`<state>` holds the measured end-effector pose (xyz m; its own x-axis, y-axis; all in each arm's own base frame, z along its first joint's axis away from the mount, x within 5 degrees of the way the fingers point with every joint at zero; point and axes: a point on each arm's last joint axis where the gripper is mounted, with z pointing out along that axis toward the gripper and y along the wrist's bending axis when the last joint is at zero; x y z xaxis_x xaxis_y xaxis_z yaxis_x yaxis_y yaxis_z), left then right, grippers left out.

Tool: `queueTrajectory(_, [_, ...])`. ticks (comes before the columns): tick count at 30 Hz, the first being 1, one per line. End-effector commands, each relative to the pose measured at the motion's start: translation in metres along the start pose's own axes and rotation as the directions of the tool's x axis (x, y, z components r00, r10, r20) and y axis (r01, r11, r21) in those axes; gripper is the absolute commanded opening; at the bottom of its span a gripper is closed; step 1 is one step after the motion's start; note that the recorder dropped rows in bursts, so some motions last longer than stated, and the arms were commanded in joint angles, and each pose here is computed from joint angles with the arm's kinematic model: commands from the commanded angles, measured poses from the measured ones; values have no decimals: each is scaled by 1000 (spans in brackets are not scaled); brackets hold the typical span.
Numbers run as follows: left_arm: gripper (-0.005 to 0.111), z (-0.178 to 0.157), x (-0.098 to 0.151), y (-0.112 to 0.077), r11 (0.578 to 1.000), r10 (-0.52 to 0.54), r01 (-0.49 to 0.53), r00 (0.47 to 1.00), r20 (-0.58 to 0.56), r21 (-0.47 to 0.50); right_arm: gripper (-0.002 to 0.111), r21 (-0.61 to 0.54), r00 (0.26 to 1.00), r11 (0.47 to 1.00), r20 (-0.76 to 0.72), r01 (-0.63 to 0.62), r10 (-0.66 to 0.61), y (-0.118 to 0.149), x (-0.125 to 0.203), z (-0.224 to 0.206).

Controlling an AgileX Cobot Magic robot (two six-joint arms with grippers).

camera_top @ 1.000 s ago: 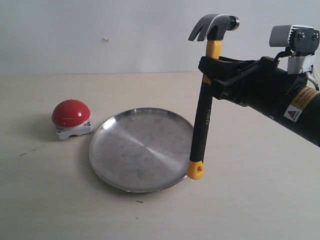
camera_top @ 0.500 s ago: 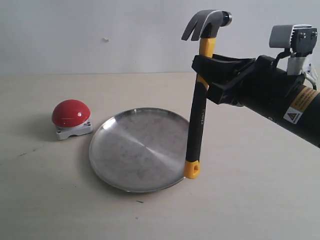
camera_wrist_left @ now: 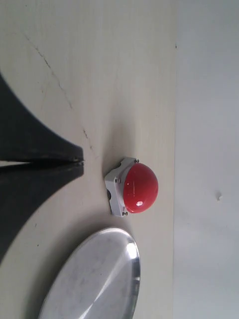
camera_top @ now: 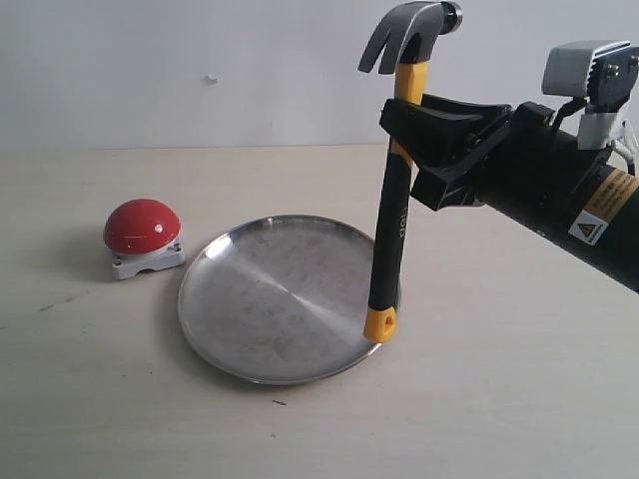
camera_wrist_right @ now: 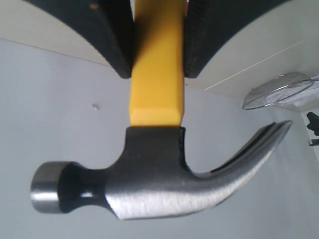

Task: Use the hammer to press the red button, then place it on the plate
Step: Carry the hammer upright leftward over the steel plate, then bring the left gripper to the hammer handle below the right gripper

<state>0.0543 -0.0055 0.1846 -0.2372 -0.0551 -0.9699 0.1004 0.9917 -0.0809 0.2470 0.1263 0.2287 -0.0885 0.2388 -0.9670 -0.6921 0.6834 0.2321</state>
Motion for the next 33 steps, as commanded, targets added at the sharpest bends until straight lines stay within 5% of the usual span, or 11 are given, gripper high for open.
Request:
queueTrajectory(1, [0,0,-1,1,999,33,-33,999,14,-8,0,-40,996,999,94,1,3,4,-11,0])
queueTrajectory(6, [0,-2,-13,-2,999,32,-34,988,150,15,0,-40,996,999,94,-3,7,4,-11,0])
queueTrajectory(11, [0,-3,-21,-4,951,-304,285,929,212,115,0,-46,994,999,109,-4,9,5,-13,0])
queueTrajectory(16, [0,-8,-36,-6,945,-322,272,877,356,183,0,-44,993,999,115,-8,13,5,-13,0])
queueTrajectory(18, [0,-14,-47,-7,941,-331,246,820,467,234,0,-35,992,999,121,-14,18,4,-14,0])
queueTrajectory(22, [0,-42,-78,-9,923,-371,125,539,756,363,0,-19,991,999,128,-25,27,2,-14,0])
queueTrajectory(23, [0,-48,-90,-10,929,-357,101,505,786,357,0,-13,990,999,133,-45,46,1,-15,0])
queueTrajectory(24, [0,-50,-101,-11,940,-325,82,504,800,331,0,-9,988,997,135,-73,74,1,-15,0])
queueTrajectory(29, [0,-21,-154,-16,972,-218,111,751,623,206,0,-9,983,992,134,-127,127,0,-15,0])
queueTrajectory(33, [0,38,-159,-18,980,-190,150,909,371,134,0,67,983,985,107,-156,149,-7,-11,0])
